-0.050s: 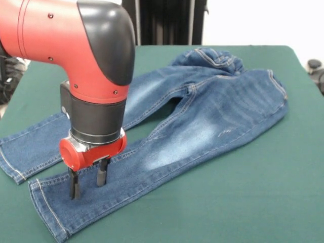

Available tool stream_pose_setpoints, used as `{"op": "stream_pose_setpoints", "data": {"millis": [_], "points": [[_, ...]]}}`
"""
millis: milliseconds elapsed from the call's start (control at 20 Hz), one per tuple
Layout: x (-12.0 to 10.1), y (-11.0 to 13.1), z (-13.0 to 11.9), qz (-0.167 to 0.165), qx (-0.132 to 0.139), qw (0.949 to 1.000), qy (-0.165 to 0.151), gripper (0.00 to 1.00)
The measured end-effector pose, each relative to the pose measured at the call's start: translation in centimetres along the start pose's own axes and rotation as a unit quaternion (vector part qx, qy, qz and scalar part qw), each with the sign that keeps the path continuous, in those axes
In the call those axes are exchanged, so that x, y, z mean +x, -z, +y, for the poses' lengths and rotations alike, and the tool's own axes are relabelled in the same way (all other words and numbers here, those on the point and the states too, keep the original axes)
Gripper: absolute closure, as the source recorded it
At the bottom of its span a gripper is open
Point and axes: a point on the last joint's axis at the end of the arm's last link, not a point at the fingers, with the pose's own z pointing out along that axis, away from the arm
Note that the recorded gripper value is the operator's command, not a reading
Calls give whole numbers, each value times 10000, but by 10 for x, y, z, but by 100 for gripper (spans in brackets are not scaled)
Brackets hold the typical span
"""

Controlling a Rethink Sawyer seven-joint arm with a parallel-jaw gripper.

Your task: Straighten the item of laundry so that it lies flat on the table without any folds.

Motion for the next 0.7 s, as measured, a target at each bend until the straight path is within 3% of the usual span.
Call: {"op": "stream_pose_setpoints", "data": {"millis": [500, 700], "points": [[19, 9, -11, 288, -15, 9996, -2, 0], [24, 36, -16, 403, -229, 9988, -139, 0]]}}
